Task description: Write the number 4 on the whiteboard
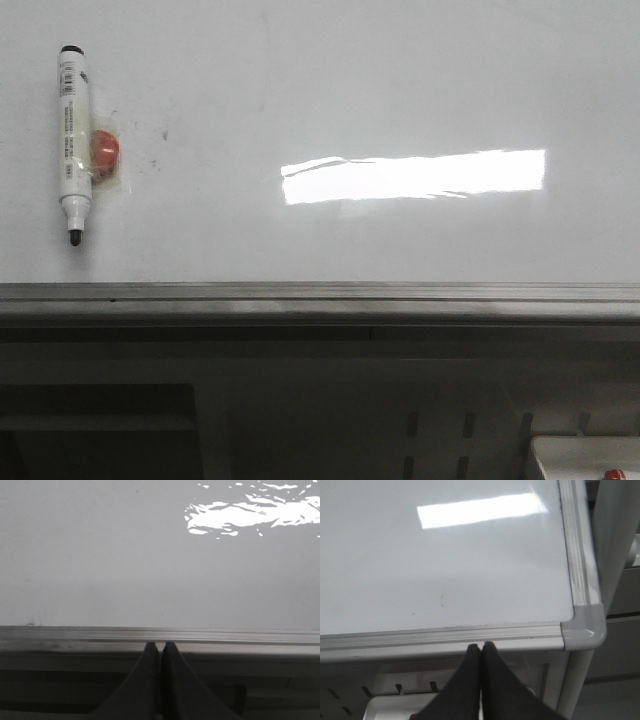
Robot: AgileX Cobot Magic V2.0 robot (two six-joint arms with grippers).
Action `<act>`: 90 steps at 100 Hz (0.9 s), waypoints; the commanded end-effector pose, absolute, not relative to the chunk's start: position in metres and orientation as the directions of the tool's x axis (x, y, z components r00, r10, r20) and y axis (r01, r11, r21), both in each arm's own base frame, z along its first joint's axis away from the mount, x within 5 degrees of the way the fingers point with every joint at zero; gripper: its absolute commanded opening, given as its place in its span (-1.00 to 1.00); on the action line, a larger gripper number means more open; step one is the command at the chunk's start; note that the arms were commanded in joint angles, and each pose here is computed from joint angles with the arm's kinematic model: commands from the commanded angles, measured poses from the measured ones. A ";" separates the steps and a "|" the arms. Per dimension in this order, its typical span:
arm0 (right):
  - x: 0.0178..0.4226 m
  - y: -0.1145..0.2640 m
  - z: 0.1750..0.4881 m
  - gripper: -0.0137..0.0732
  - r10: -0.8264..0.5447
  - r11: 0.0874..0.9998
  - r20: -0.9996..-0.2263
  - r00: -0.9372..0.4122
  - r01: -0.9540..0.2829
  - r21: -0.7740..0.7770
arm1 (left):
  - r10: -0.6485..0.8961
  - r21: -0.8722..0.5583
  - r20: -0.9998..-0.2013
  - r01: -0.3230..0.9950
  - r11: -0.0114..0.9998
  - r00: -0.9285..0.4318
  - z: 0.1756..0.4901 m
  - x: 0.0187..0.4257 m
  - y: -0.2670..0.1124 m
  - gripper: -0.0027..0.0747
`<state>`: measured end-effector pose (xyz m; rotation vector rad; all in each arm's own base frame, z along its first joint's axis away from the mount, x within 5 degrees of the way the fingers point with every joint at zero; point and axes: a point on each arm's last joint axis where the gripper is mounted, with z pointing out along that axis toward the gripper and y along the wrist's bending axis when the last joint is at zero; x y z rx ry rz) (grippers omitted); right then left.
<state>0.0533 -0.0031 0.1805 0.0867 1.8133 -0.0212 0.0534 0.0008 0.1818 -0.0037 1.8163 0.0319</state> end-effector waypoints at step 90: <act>0.054 -0.004 0.178 -0.83 0.028 0.997 -0.979 -0.203 0.071 0.014 | 0.038 0.044 -0.981 -0.028 0.999 -0.191 0.177 0.054 0.002 -0.98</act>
